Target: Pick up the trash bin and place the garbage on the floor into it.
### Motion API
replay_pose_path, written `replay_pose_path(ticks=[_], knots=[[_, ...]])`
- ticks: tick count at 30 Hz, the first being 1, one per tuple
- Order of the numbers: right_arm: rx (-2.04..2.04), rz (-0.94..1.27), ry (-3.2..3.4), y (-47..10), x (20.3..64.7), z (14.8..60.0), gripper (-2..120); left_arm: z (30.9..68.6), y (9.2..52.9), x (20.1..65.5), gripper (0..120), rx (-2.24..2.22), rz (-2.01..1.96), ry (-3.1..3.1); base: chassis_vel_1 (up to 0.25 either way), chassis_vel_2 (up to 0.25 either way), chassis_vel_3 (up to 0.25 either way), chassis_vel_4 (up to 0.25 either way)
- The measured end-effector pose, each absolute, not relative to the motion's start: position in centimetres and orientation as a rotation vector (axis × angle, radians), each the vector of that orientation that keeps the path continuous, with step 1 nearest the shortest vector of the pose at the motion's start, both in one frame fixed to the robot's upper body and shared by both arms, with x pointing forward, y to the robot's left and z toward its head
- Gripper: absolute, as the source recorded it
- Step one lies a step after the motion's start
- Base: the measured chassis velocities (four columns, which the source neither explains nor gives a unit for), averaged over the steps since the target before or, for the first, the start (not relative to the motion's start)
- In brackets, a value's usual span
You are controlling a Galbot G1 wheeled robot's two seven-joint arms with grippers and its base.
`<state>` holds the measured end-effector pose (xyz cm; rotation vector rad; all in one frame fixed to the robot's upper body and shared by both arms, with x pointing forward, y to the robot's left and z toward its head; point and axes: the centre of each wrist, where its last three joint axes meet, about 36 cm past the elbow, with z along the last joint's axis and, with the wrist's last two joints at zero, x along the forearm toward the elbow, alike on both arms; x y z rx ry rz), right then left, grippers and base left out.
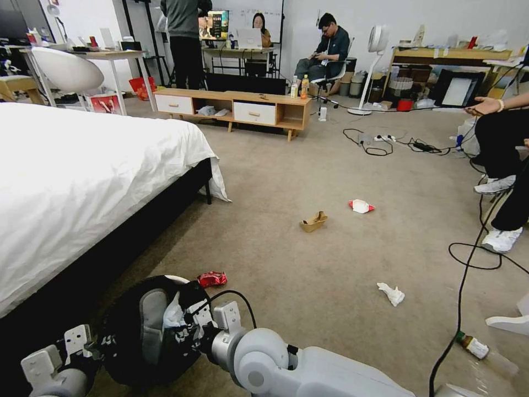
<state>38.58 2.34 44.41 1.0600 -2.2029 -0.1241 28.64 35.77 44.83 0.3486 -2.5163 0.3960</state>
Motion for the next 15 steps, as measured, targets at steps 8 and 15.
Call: replay_pose_path(ticks=[8,15], knots=[[1.037,-0.121,-2.204,2.25,38.85,44.25,0,44.48,35.59,28.9,2,0.339,0.398,-2.51,0.0,0.0,0.0,0.0],[1.045,-0.126,-2.209,1.76,38.72,44.85,22,44.3,35.6,28.92,2,0.34,0.399,-2.505,0.0,0.0,0.0,0.0]])
